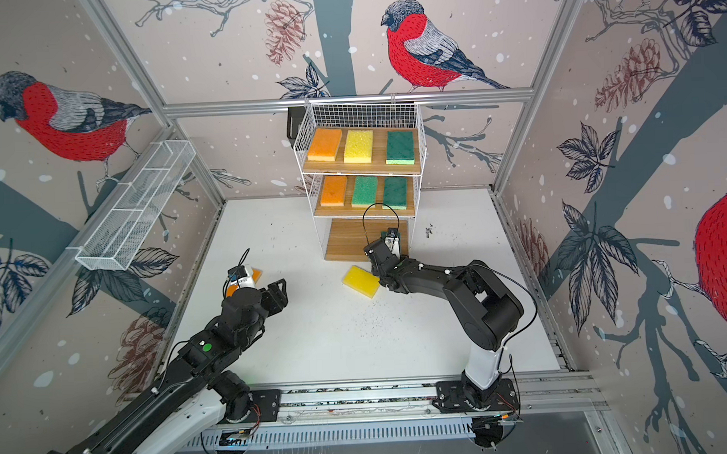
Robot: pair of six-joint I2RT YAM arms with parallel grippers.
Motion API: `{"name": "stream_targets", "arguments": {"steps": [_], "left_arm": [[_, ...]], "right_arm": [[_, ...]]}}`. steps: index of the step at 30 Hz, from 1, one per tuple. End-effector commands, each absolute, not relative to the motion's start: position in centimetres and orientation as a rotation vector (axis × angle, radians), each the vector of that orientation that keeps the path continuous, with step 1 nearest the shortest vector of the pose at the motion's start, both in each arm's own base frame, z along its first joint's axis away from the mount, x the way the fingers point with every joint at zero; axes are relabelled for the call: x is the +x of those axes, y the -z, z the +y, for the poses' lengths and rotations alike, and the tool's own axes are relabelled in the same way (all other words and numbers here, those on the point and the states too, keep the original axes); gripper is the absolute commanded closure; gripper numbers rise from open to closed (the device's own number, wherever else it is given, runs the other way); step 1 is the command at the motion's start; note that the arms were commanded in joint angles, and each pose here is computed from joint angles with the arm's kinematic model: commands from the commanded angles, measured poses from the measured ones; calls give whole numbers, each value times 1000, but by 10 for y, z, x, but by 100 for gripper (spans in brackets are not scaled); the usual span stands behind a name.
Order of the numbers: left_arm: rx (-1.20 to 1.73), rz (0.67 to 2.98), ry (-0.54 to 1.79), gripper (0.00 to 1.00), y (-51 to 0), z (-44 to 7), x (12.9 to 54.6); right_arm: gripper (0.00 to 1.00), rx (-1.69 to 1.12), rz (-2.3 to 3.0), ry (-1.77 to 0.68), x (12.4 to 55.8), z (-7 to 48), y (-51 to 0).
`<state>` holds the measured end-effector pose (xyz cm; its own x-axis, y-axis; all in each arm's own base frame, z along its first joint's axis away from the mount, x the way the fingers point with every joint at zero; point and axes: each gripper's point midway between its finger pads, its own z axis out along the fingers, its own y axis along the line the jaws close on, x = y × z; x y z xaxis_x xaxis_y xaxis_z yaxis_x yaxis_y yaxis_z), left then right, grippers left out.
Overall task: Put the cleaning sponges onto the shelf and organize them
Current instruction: 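Lift and carry the dark green pad with the right gripper into the bottom shelf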
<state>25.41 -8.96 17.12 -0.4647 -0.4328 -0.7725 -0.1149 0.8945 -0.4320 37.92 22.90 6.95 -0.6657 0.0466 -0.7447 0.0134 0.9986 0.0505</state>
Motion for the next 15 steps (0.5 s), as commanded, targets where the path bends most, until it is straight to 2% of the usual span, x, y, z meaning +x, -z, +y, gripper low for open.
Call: {"name": "stream_targets", "arguments": {"steps": [1,15], "left_arm": [[-396,2006,393,32,-177,-90,258],[-376,2011,372,32,-175,-93,265]], "right_arm": [[30,70,2242,-53,391,228,-78],[30,52,2249,-17,410,230,-65]]}}
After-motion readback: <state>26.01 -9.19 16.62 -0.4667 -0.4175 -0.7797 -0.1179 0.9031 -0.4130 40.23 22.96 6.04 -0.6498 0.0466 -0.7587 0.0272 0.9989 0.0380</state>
